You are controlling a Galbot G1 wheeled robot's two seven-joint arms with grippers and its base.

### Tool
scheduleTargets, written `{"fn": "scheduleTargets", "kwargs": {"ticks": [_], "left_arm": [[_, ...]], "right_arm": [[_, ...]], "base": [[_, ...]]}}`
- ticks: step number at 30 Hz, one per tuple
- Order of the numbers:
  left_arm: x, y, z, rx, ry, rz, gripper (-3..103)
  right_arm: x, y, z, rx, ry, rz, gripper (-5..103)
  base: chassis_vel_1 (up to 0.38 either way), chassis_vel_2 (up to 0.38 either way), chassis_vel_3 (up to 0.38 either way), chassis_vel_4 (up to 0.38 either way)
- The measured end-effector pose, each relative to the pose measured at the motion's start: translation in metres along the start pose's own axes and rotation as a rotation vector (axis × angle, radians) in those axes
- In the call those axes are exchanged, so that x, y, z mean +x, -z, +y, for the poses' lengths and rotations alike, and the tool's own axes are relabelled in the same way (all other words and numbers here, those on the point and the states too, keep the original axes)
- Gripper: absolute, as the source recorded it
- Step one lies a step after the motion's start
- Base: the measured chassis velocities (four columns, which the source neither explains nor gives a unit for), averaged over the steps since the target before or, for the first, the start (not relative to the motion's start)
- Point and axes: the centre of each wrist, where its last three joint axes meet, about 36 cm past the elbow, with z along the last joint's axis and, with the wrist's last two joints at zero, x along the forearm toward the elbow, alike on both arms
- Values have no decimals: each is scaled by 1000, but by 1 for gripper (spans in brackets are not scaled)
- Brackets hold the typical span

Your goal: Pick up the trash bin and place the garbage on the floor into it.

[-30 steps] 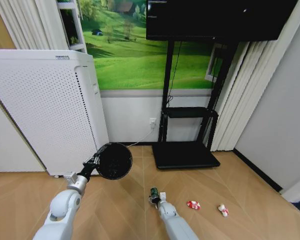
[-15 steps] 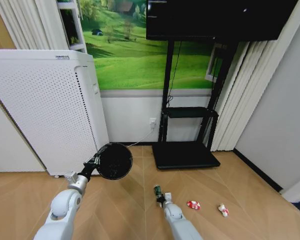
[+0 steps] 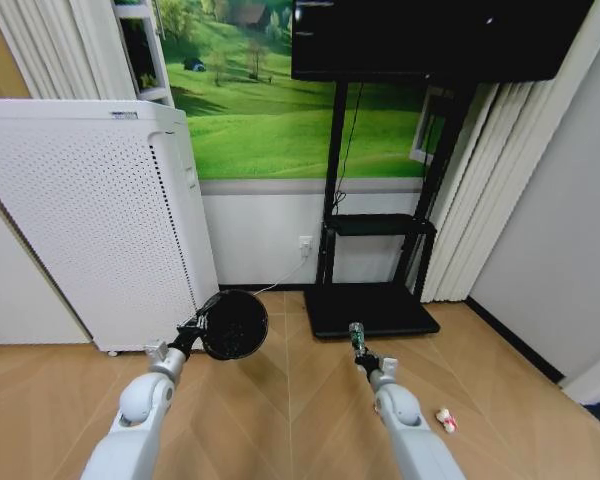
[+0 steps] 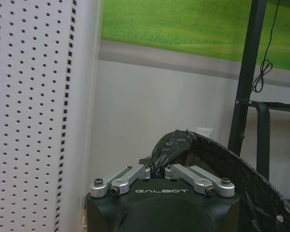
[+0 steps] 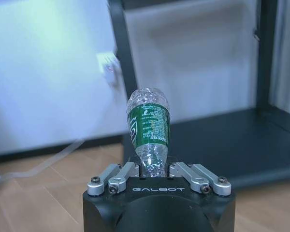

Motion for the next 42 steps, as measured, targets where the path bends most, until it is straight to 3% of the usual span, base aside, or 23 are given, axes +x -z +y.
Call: {"fn": "scheduleTargets", "kwargs": {"ticks": [8,11,14,17,20,28,34,36,39,41,42], "left_arm": [[-53,-12,-40,-8,-85,29,7],[-88,-16,-76,-15,-154,35,7],[-97,-16,-89,-17,-181,35,7],[-113,-20,-127,-19,-256,39,7],[-116,-26,-143,-19,-288,49,7],[-120,-43,-162,-15,-321,64,7],[-122,-43,-166,-4,-316,57,7],[-122,-42,-166,-3,-316,55,7],[-120,-39,-165,-4,-315,45,7],[-119,-39,-164,-5,-312,45,7],[-118,-39,-162,-7,-309,46,7]], "right_arm": [[34,37,17,-25,78,-72,22],[50,45,30,-23,113,-94,22],[52,46,36,-24,131,-94,22],[47,47,56,-12,178,-90,22],[41,53,66,-3,204,-96,22],[31,54,85,23,244,-80,22],[30,42,90,55,243,-58,19],[30,38,91,62,244,-55,24],[28,32,93,73,246,-49,40],[27,31,94,76,246,-48,40],[26,31,95,76,248,-48,46]], "base": [[0,0,0,0],[0,0,0,0],[0,0,0,0],[0,0,0,0],[0,0,0,0],[0,0,0,0],[0,0,0,0],[0,0,0,0],[0,0,0,0],[0,0,0,0],[0,0,0,0]]}}
